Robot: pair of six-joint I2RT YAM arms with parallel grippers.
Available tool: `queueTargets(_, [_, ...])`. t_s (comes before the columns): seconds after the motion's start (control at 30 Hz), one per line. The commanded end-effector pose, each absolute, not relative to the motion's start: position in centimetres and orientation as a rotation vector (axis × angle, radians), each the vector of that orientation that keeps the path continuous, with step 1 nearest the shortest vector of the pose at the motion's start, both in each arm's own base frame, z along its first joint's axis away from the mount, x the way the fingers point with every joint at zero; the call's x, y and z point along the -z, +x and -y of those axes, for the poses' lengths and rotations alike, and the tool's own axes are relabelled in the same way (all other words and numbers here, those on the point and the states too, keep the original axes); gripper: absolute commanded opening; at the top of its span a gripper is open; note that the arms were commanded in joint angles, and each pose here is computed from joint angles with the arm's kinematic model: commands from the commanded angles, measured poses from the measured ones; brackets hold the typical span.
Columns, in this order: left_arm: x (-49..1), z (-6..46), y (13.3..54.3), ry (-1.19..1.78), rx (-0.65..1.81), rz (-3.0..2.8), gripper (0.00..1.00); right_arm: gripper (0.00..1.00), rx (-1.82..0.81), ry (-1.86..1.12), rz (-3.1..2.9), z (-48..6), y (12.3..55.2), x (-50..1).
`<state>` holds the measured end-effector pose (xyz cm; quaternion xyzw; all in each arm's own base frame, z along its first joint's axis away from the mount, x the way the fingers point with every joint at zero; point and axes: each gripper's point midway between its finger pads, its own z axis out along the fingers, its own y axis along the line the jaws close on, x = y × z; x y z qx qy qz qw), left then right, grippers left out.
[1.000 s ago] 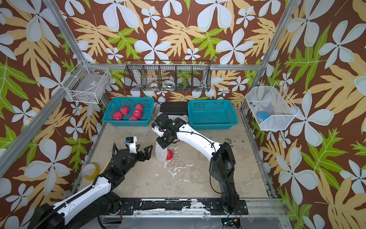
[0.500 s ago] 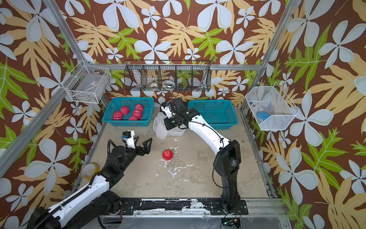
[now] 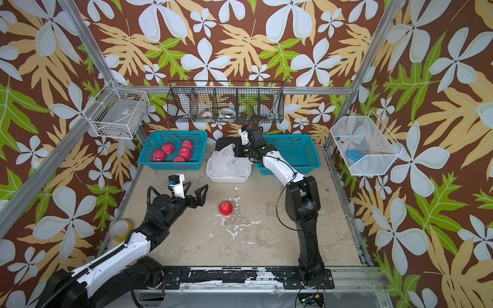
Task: Remove foam nets from apples
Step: Place the foam net into the storage box.
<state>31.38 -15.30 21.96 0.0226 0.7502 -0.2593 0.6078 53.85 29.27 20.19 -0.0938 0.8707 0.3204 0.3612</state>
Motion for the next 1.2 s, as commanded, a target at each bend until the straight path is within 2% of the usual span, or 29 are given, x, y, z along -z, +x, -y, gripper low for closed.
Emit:
queueTargets(0.0, [-22.4, 15.3, 31.3, 0.048, 0.611, -1.709, 1.0, 0.0, -0.863, -0.229, -2.155, -29.7, 54.5, -22.2])
queueTargets(0.6, [-21.2, 15.5, 31.3, 0.048, 0.619, -1.739, 1.0, 0.0, -0.666, -0.16, -2.121, -26.2, 54.3, -23.9])
queueTargets(1.07, [-20.0, 16.7, 31.1, 0.1, 0.66, -1.808, 1.0, 0.0, -0.663, -0.158, -2.266, -27.7, 55.9, -16.2])
queueTargets(1.17, [-19.3, 16.9, 30.9, 0.119, 0.659, -1.834, 1.0, 0.05, -0.663, -0.171, -2.287, -28.0, 55.7, -15.0])
